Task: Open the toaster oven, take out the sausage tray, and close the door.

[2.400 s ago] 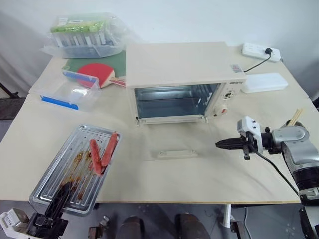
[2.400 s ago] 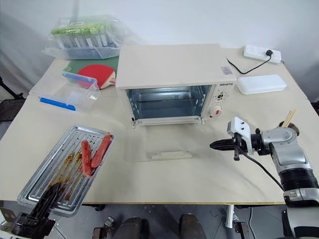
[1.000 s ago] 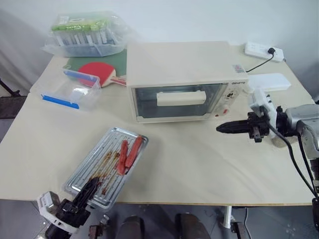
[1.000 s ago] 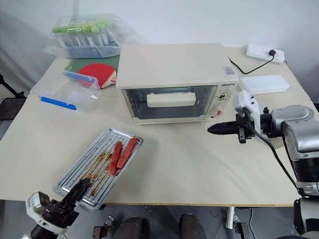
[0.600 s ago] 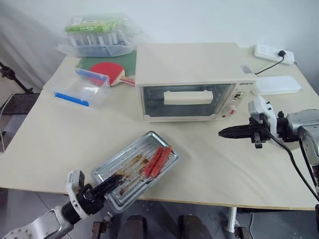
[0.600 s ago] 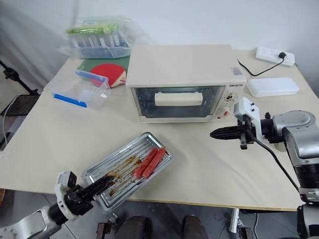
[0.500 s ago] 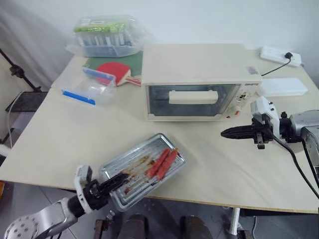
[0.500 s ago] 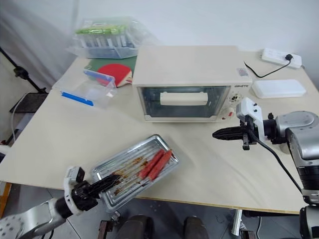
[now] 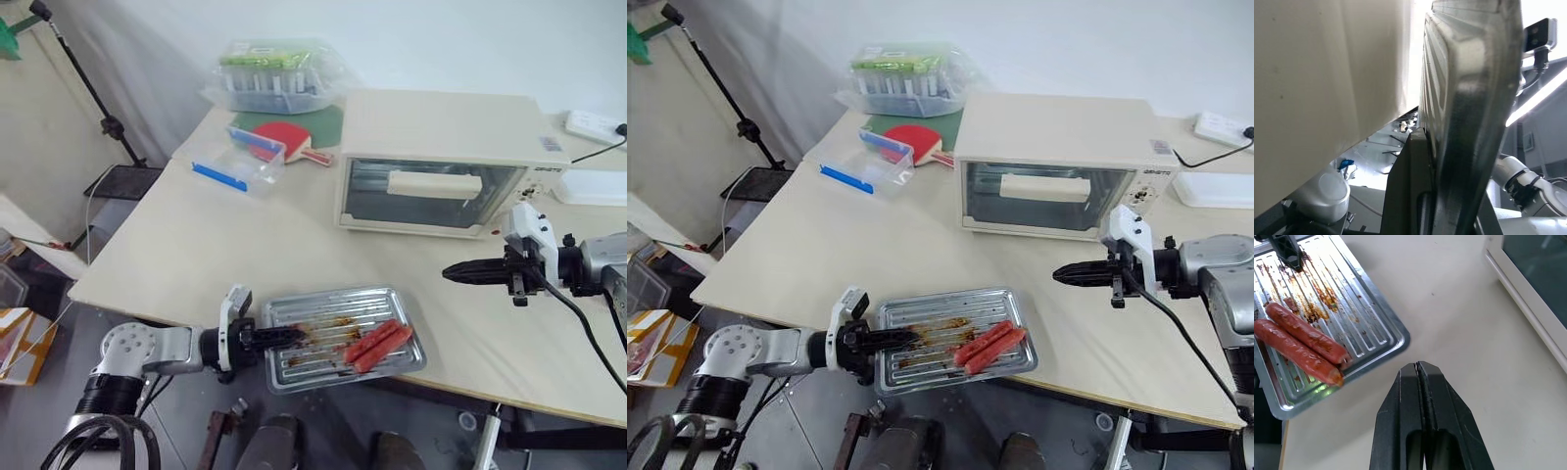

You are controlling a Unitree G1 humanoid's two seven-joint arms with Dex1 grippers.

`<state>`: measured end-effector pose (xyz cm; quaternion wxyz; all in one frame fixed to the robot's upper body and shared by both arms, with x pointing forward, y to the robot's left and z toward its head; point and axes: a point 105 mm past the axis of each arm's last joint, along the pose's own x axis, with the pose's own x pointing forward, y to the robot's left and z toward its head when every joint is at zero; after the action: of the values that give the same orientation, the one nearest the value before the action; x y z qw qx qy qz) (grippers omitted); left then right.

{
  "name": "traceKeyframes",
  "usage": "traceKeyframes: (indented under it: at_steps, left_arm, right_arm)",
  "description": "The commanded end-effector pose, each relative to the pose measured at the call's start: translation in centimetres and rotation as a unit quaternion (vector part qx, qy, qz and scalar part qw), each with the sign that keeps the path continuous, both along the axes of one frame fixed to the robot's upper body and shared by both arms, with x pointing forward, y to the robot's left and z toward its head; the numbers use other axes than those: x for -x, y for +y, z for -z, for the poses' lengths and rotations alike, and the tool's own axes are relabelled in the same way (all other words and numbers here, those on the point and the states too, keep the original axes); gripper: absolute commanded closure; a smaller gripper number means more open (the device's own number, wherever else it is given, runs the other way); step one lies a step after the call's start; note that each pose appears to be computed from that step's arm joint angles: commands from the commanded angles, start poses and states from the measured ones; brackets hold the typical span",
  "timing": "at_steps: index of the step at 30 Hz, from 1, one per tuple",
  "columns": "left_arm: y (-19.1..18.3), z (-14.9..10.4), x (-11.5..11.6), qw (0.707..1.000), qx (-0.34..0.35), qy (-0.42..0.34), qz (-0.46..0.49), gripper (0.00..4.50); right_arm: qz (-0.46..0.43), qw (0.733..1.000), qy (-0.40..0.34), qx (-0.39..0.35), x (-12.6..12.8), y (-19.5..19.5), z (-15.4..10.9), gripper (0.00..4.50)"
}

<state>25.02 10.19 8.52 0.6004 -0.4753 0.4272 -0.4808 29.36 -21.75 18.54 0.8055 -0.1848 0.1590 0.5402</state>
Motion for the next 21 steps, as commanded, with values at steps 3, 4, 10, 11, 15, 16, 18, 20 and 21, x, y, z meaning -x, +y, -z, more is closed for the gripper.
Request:
traceKeyframes:
  at_steps: [3,4,10,11,15,16,18,20,21]
  left_arm:
    - [1.2,-4.0,-3.8,0.991,0.066,-0.074,-0.086,4.50]
    - [1.3,-4.3,-3.9,0.990,0.074,-0.077,-0.093,4.50]
    - [2.0,-4.3,-2.8,0.987,0.085,-0.073,-0.114,4.50]
    - [2.3,-4.3,-2.8,0.986,0.086,-0.072,-0.124,4.50]
    - [2.8,-4.4,-2.1,0.983,0.089,-0.071,-0.142,4.50]
    - [2.9,-4.3,-2.0,0.983,0.087,-0.071,-0.146,4.50]
    - [3.3,-4.2,-1.6,0.981,0.085,-0.069,-0.159,4.50]
    - [3.6,-4.3,-1.3,0.980,0.087,-0.068,-0.167,4.50]
    - [3.6,-4.4,-1.1,0.980,0.086,-0.068,-0.169,4.50]
  right_arm:
    - [-0.005,1.000,-0.018,-0.016,0.3,0.5,-0.9,4.44]
    - [-0.006,1.000,-0.017,-0.017,0.3,0.6,-0.9,4.44]
    - [-0.015,1.000,-0.008,-0.017,0.4,0.7,-1.0,4.44]
    - [-0.018,1.000,-0.004,-0.013,0.4,0.6,-1.0,4.44]
    - [-0.023,1.000,0.001,-0.010,0.2,0.4,-1.3,4.44]
    - [-0.024,1.000,0.001,-0.009,0.1,0.4,-1.4,4.44]
    - [-0.029,1.000,0.003,-0.006,-0.1,0.4,-1.5,4.44]
    - [-0.031,1.000,0.004,-0.005,-0.2,0.3,-1.7,4.44]
    - [-0.031,0.999,0.004,-0.005,-0.3,0.3,-1.8,4.44]
